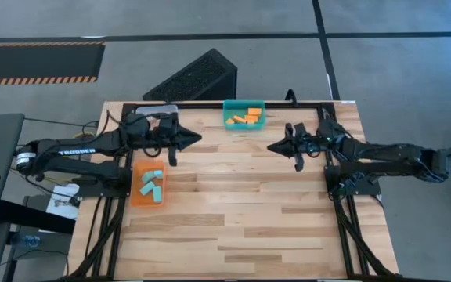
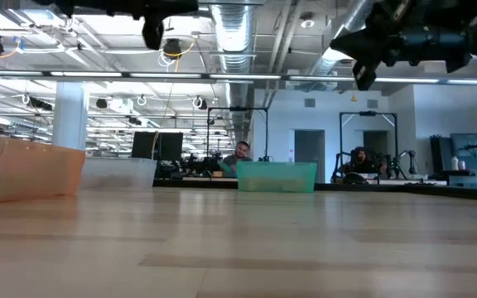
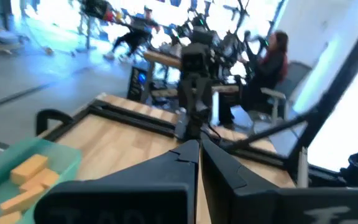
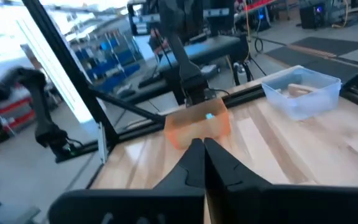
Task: Sort & place blocks by color
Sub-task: Return to Home Position
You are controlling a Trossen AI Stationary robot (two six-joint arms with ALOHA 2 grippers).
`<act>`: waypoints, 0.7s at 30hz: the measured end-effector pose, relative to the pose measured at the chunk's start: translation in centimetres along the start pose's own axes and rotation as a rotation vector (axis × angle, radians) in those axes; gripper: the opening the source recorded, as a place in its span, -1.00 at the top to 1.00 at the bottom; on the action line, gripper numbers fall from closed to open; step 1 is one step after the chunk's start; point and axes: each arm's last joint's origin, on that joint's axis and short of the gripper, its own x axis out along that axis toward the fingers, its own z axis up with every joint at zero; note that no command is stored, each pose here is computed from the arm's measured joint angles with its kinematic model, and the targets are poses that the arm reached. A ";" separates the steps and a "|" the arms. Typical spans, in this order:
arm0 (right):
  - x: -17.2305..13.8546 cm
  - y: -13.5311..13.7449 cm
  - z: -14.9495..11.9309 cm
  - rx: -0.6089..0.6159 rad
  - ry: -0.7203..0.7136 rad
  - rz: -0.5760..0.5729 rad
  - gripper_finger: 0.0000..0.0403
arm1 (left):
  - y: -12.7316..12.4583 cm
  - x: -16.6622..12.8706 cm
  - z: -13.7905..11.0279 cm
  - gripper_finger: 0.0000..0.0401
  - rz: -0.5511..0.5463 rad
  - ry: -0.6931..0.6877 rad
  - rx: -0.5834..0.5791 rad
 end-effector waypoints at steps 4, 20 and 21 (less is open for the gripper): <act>-1.0 0.0 -1.0 0.040 -0.045 0.012 0.93 | 0.3 -2.2 -2.2 1.00 0.020 -0.056 -0.043; -1.8 -1.2 -2.2 -0.133 -0.081 -0.073 0.98 | 3.4 -4.8 -8.5 1.00 0.099 -0.067 0.134; -1.6 -1.2 -2.4 -0.159 -0.061 -0.071 0.98 | 3.7 -4.8 -9.0 1.00 0.128 -0.061 0.160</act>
